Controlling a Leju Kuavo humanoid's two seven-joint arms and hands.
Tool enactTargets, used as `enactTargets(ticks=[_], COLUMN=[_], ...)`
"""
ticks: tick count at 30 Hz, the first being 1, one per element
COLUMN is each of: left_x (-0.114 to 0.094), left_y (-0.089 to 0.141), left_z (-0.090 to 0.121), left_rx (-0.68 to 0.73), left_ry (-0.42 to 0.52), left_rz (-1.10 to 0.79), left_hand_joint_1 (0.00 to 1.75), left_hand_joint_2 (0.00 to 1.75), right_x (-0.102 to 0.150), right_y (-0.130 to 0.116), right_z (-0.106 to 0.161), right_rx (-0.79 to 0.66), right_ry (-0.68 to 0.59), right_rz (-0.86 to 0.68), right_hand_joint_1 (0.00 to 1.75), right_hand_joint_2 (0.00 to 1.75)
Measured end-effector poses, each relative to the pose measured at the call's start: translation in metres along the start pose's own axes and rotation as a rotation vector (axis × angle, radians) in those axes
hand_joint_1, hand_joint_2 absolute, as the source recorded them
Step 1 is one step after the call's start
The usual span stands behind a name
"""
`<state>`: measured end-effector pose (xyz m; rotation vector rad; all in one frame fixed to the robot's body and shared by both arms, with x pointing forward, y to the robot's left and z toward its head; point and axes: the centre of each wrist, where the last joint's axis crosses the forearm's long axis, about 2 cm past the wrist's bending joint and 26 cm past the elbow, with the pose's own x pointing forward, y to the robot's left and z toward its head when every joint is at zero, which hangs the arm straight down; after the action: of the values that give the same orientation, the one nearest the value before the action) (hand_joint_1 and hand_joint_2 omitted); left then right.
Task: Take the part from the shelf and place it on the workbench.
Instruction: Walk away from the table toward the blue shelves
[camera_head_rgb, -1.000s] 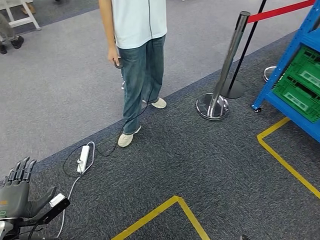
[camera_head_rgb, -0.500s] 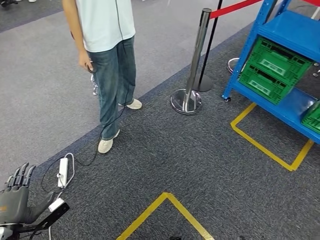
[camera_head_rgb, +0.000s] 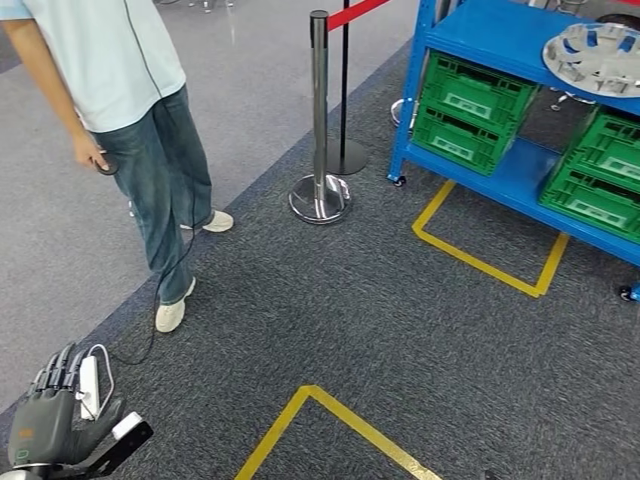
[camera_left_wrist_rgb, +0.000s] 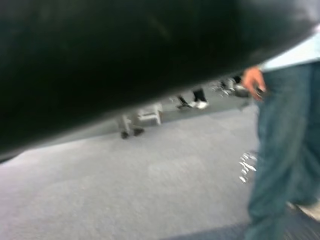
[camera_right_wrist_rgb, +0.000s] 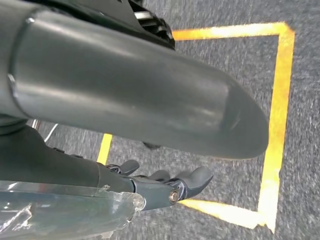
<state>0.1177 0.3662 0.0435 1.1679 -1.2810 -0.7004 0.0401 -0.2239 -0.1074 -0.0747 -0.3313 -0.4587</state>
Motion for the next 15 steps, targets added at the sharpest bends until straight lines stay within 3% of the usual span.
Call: enactTargets(ticks=[10,15], left_x=[0.003,-0.001], left_y=[-0.012,-0.032], left_z=[0.008,0.022], left_rx=[-0.025,-0.079], left_ry=[0.045,0.076], left_rz=[0.033,0.054], left_hand_joint_1=[0.0,0.0], left_hand_joint_2=[0.0,0.0], right_x=[-0.005,-0.002], right_y=[-0.002,0.0], right_z=[0.001,0.001], right_rx=[-0.006,0.007], right_ry=[0.011,0.017], right_rz=[-0.002,-0.008], right_hand_joint_1=[0.0,0.0], right_hand_joint_2=[0.0,0.0])
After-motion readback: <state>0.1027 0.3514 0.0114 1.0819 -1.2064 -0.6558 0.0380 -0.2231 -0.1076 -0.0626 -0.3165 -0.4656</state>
